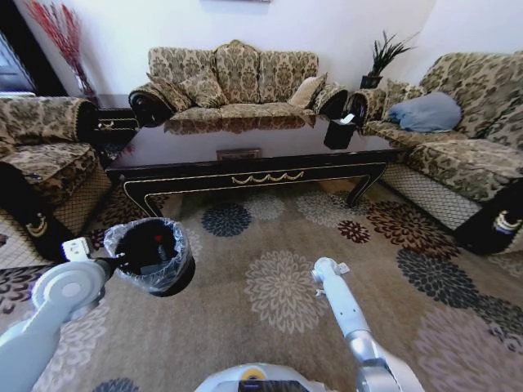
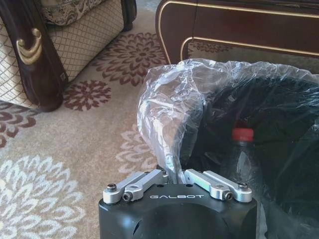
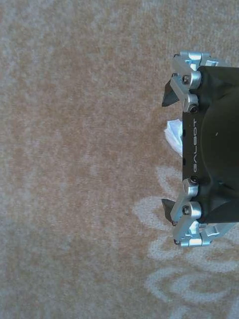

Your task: Move to the front of the table and pick up the trash from the floor, then place it into the trash bin.

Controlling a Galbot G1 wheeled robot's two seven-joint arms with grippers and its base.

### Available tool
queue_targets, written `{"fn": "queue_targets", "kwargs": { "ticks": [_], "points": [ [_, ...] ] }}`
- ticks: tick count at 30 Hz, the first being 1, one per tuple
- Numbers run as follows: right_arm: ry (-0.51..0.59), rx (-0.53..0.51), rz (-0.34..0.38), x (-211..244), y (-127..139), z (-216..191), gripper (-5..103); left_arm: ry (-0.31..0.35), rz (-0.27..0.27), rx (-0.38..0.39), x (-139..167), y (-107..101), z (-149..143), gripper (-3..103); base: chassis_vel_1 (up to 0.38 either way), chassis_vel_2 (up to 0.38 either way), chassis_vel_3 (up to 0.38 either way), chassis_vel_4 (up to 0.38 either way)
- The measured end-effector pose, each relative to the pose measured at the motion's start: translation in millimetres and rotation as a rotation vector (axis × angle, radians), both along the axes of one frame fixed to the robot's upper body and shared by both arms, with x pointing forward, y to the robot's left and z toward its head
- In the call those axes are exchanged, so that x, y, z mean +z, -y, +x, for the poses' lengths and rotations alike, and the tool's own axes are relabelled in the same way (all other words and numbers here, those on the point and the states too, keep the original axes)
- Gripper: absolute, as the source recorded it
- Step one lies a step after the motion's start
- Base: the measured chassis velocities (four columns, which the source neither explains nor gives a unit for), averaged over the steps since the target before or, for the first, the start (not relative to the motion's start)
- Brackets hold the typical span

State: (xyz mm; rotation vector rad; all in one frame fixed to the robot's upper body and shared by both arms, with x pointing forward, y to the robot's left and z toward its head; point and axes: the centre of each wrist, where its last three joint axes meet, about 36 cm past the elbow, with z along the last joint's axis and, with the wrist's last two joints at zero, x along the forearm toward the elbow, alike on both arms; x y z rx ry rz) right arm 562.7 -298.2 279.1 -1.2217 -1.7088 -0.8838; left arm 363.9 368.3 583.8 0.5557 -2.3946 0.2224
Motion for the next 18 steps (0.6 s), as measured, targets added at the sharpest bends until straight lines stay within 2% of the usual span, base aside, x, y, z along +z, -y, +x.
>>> {"fn": "queue_targets", "kwargs": {
  "ticks": [11, 18],
  "points": [
    [0.009, 0.023, 0.005, -4.8, -19.8, -2.1, 100, -0.003, 0.004, 0.004, -0.1, -1.0, -0.7, 2, 0.000, 0.000, 0.000, 0.000],
    [0.006, 0.028, -0.011, -10.6, -20.0, -4.0, 97, -0.006, 0.006, 0.010, -0.9, -3.2, 0.8, 2, 0.000, 0.000, 0.000, 0.000]
  ]
}}
